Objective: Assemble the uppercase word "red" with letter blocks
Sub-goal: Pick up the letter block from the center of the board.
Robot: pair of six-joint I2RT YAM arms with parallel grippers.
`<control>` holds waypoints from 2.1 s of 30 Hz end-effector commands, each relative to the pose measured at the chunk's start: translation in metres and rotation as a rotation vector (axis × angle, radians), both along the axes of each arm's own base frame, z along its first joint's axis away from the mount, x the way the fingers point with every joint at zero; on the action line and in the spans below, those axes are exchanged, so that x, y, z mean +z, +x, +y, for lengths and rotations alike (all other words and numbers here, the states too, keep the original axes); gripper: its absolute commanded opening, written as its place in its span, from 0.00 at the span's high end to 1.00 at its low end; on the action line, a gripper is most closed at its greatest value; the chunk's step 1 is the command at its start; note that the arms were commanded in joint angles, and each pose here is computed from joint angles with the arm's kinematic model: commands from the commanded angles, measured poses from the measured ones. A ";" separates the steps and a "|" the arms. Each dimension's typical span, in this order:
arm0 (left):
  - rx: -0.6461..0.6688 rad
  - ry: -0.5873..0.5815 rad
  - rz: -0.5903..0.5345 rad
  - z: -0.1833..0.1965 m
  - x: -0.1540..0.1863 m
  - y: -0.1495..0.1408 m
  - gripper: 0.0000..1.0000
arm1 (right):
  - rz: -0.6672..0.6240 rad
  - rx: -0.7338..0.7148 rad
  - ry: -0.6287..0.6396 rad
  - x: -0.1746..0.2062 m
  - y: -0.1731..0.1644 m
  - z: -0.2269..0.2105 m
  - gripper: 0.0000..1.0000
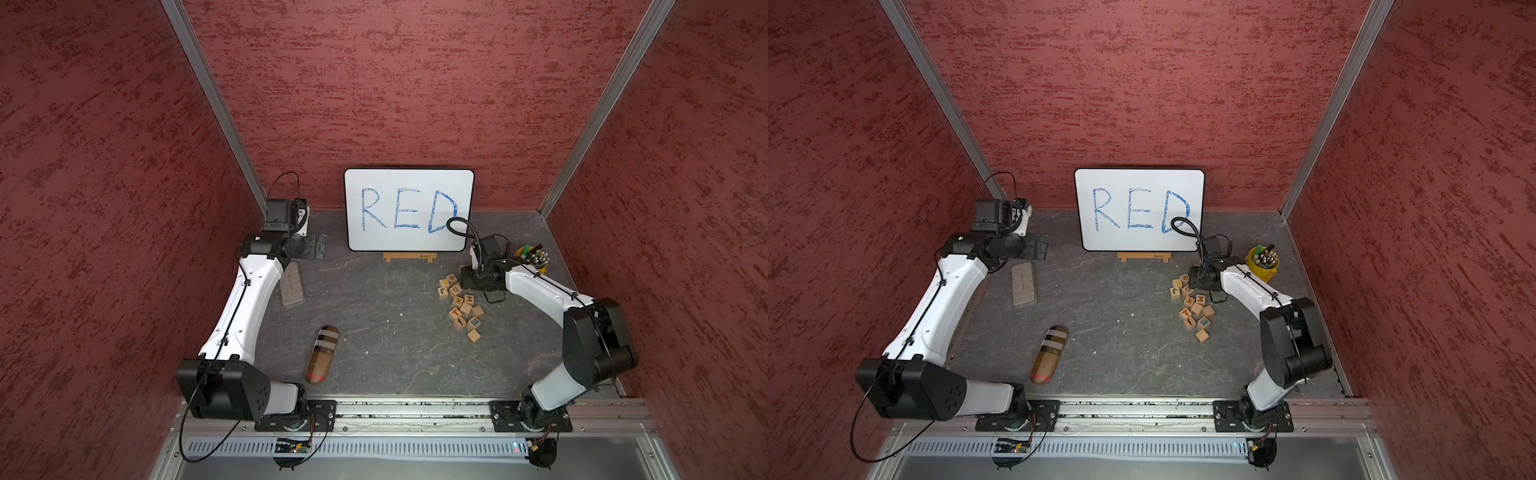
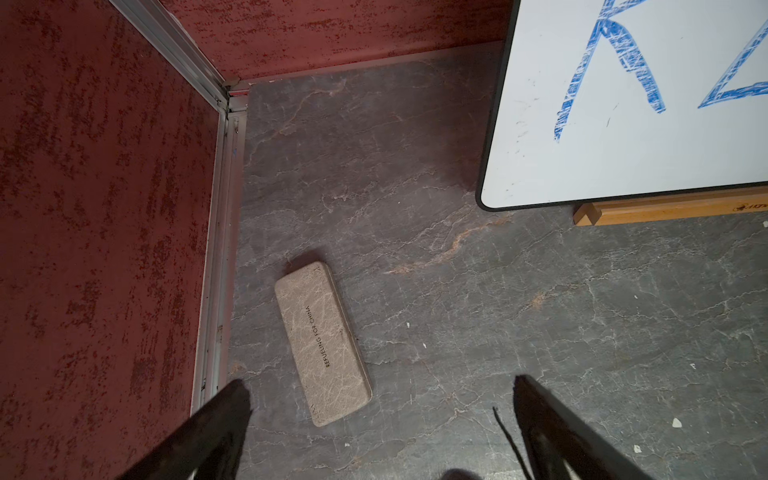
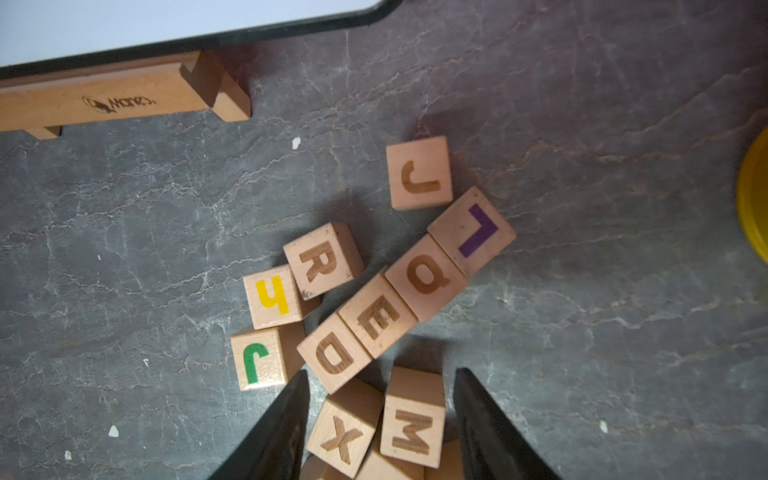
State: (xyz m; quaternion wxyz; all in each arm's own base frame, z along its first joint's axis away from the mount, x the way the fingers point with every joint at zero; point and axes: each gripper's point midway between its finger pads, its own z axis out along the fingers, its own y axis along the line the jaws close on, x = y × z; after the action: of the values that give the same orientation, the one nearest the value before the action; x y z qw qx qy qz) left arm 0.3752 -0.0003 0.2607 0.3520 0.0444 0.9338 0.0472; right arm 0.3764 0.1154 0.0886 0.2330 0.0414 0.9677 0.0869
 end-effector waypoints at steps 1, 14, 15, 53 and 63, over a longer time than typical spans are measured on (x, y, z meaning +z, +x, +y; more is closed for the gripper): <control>0.009 0.001 -0.045 0.000 0.013 0.008 0.00 | -0.058 -0.009 -0.018 0.011 0.018 0.001 0.42; 0.004 0.007 -0.035 0.000 0.011 0.014 0.01 | -0.071 -0.004 -0.027 0.014 0.032 0.004 0.44; 0.003 0.005 -0.036 0.000 0.011 0.014 0.01 | -0.070 -0.006 -0.033 0.015 0.032 0.003 0.45; -0.092 0.022 -0.079 -0.023 0.017 -0.020 0.00 | 0.056 0.105 -0.044 -0.028 0.036 0.038 0.55; -0.090 0.031 -0.081 -0.021 0.016 -0.022 0.00 | 0.048 0.099 -0.061 -0.034 0.041 0.037 0.56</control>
State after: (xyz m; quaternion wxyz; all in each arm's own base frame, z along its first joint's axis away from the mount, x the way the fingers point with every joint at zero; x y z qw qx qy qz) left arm 0.3545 -0.0208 0.2739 0.3821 0.0828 0.9194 0.0432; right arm 0.4056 0.1504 0.0489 0.1857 -0.0107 0.9797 0.0745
